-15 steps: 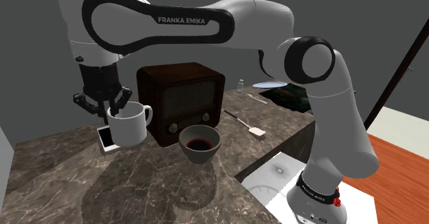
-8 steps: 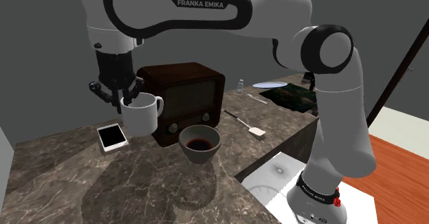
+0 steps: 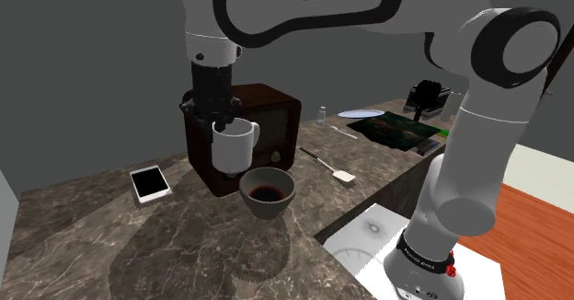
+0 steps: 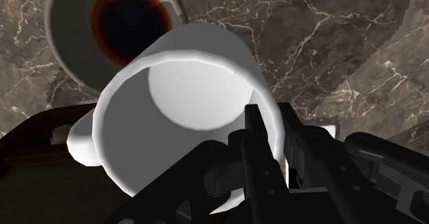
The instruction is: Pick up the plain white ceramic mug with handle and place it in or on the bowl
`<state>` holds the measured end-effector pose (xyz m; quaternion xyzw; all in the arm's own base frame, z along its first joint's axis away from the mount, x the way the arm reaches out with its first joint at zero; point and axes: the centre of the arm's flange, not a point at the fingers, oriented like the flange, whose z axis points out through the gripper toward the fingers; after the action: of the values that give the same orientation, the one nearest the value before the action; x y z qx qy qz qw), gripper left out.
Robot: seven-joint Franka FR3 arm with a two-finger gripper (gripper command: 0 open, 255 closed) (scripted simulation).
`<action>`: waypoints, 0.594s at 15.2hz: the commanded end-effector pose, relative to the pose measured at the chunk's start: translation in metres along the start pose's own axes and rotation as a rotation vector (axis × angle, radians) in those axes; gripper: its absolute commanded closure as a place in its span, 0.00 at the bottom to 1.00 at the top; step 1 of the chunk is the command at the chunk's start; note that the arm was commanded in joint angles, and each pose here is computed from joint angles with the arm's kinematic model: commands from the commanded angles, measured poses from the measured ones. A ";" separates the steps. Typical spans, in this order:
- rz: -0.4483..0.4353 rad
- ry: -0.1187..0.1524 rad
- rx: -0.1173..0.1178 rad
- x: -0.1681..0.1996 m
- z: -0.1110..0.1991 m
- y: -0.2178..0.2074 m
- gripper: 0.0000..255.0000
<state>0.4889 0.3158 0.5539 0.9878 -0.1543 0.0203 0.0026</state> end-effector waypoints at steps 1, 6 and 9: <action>0.000 0.000 0.001 -0.003 -0.004 0.029 1.00; 0.000 0.000 0.001 -0.017 -0.014 0.093 1.00; 0.000 0.000 0.001 -0.022 -0.006 0.112 1.00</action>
<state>0.4360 0.2188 0.5618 0.9877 -0.1548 0.0202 0.0024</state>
